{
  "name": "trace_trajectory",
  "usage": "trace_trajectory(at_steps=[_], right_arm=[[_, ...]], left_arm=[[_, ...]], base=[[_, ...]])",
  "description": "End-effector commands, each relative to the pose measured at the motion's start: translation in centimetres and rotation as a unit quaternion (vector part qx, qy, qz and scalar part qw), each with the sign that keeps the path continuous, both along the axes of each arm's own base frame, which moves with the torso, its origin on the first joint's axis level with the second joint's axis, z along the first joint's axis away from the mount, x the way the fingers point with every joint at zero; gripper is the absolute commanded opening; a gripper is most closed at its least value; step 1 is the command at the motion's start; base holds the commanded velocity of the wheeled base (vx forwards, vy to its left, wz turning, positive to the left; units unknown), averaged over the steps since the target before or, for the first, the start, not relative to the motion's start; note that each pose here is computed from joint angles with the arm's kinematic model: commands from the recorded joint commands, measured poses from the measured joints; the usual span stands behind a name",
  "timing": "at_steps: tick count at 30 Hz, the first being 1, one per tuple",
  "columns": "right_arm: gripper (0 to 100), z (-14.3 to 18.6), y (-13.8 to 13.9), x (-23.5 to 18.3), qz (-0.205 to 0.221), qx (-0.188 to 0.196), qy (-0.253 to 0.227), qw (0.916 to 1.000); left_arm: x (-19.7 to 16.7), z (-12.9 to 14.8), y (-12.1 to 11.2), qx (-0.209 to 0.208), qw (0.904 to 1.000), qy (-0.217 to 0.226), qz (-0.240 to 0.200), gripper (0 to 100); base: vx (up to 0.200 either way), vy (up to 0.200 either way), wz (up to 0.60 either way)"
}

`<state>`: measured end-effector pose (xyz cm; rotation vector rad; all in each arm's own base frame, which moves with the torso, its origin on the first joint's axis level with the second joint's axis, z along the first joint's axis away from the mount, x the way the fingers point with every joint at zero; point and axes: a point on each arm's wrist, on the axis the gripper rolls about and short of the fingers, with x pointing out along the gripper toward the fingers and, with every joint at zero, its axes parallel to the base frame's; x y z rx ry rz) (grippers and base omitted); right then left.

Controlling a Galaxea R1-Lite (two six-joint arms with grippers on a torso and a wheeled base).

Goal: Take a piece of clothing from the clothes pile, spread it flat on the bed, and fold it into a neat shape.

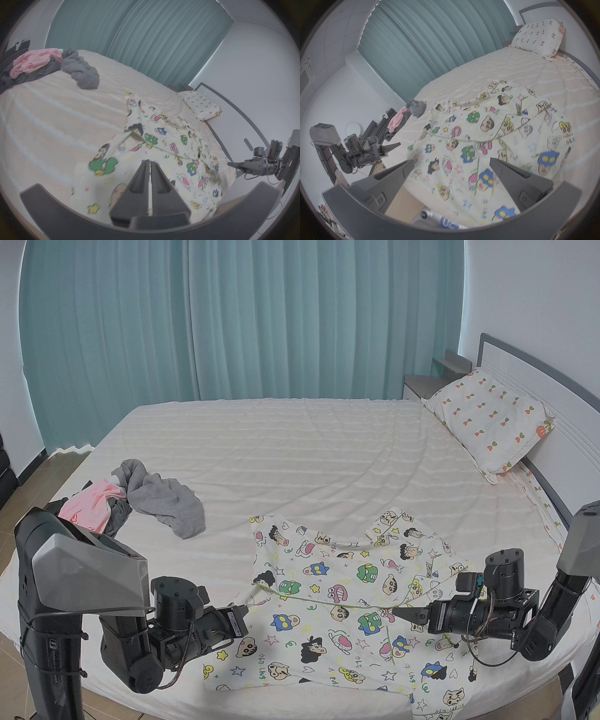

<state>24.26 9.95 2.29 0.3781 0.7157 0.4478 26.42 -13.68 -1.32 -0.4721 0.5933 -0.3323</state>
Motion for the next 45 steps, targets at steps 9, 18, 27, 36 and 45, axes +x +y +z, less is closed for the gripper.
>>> trace_trajectory(at_steps=[9, 18, 27, 36, 45], right_arm=[[100, -1.3, -0.6, 1.6, -0.022, 0.003, 0.002, 0.9998], [100, -0.9, -0.5, 1.9, -0.049, 0.051, 0.008, 0.9975], [100, -1.6, -0.7, 1.3, -0.063, 0.092, -0.015, 0.9937], [100, -2.1, -0.7, 0.9, -0.059, 0.089, -0.014, 0.9942], [100, -2.3, -0.7, 0.6, -0.058, 0.085, -0.009, 0.9946]], left_arm=[[3.0, 1.3, -2.3, -0.008, 0.9995, -0.025, 0.016, 0], [10.1, 3.9, -5.0, -0.102, 0.9764, 0.123, 0.145, 0], [9.7, 2.9, -7.1, -0.148, 0.9593, 0.167, 0.173, 0], [8.8, 1.2, -7.8, -0.121, 0.9557, 0.165, 0.211, 0], [8.1, 0.6, -6.9, -0.079, 0.9491, 0.206, 0.225, 0]], base=[[0.000, 0.000, 0.00], [0.000, 0.000, 0.00], [0.000, 0.000, 0.00], [0.000, 0.000, 0.00], [0.000, 0.000, 0.00]])
